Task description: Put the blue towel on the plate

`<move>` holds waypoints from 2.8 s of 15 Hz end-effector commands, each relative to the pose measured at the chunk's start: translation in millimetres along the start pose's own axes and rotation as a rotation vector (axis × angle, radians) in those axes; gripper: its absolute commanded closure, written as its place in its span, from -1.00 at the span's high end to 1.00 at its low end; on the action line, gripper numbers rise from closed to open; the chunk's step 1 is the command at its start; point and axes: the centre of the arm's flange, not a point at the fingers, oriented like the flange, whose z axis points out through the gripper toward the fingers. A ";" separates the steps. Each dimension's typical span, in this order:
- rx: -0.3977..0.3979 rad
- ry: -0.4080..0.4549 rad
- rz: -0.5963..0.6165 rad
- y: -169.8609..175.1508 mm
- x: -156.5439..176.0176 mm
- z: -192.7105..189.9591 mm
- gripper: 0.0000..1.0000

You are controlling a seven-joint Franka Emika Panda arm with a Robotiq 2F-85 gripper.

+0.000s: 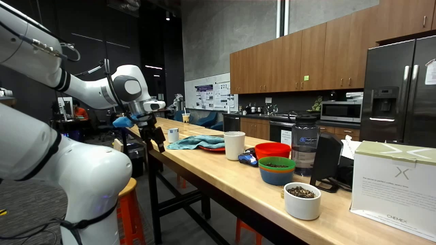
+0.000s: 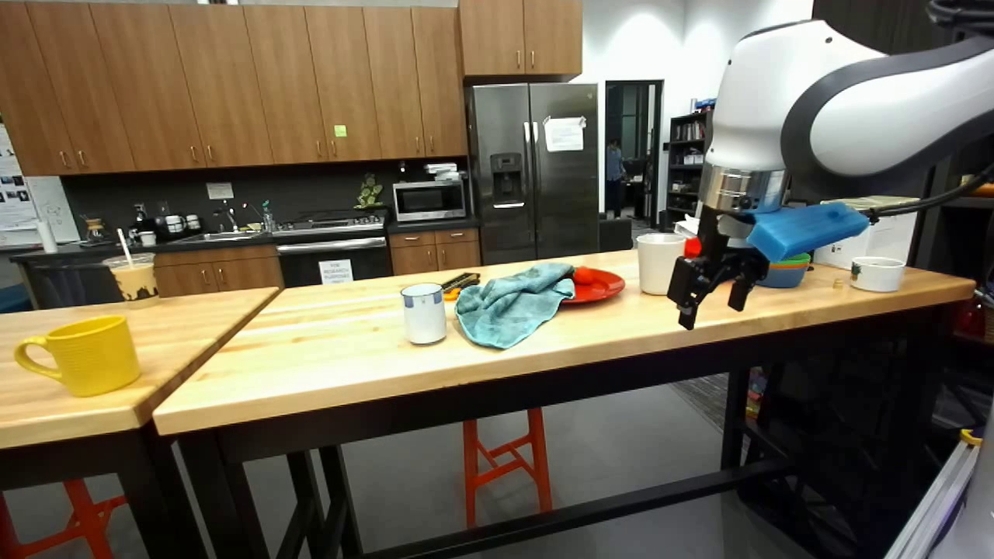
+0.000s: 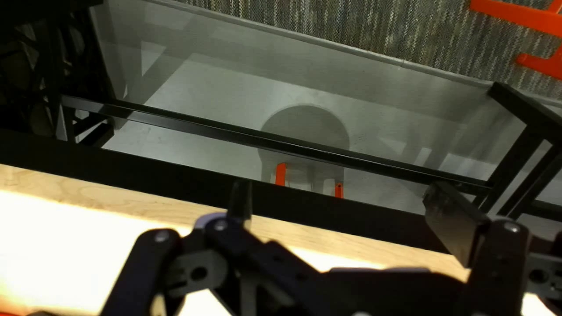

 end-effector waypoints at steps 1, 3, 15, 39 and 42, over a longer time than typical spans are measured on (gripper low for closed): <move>0.003 0.005 -0.008 -1.8 1.4 -0.6 1.00; 0.006 0.029 -0.026 -6.3 7.9 -3.1 1.00; 0.075 0.191 -0.211 -45.1 66.0 -9.6 1.00; 0.223 0.102 -0.782 -176.0 124.5 -11.5 1.00; 0.223 0.138 -0.817 -185.3 122.2 -10.0 1.00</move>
